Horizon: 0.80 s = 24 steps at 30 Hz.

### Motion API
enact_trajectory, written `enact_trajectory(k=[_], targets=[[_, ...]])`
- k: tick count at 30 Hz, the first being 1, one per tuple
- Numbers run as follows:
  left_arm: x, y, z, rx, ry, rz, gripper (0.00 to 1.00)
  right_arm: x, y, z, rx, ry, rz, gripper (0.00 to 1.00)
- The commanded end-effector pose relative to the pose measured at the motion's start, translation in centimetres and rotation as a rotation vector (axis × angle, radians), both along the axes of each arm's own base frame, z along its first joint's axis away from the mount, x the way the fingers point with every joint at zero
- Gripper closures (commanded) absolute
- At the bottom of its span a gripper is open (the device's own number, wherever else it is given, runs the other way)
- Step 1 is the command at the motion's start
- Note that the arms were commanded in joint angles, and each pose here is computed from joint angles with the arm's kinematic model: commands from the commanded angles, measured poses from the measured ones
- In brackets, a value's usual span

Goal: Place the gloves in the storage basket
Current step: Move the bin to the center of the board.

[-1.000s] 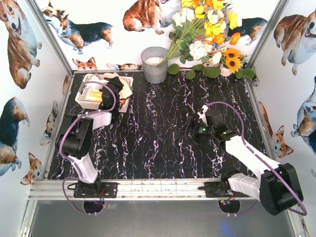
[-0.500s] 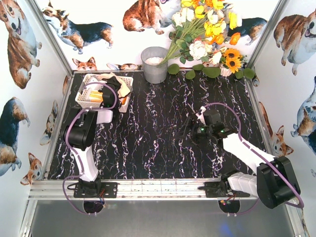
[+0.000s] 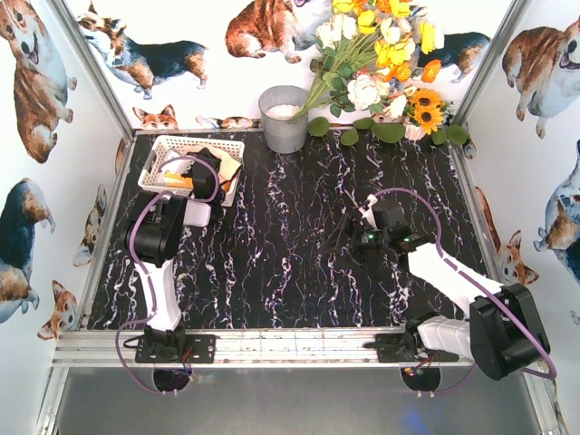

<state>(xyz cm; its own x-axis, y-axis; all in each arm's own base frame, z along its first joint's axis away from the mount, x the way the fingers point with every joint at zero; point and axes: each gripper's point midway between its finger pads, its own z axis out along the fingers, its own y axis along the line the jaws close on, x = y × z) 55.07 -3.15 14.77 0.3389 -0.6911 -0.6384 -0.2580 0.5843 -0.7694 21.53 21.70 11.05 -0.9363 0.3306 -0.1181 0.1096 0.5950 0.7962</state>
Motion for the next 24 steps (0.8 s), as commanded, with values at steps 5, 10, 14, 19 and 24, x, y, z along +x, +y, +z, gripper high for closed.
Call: enact_trajectory(k=[5,10,14,19,24], targets=[[0.8,1.5,0.3,0.005,-0.046,0.066,1.0,1.7,0.6,2.4,0.041,-0.078,0.001,0.26],[0.8,2.3,-0.9,0.007,-0.028,0.088,1.0,1.6,0.6,2.4,0.04,-0.08,-0.002,0.26],[1.1,2.3,-1.4,0.028,-0.009,0.083,1.0,1.7,0.6,2.4,0.041,-0.078,-0.003,0.26],[1.1,2.8,-2.0,0.048,0.014,0.091,1.0,1.7,0.6,2.5,0.042,-0.081,-0.003,0.26],[1.2,3.6,-2.6,0.064,0.044,0.089,1.0,1.7,0.6,2.4,0.043,-0.08,-0.003,0.26]])
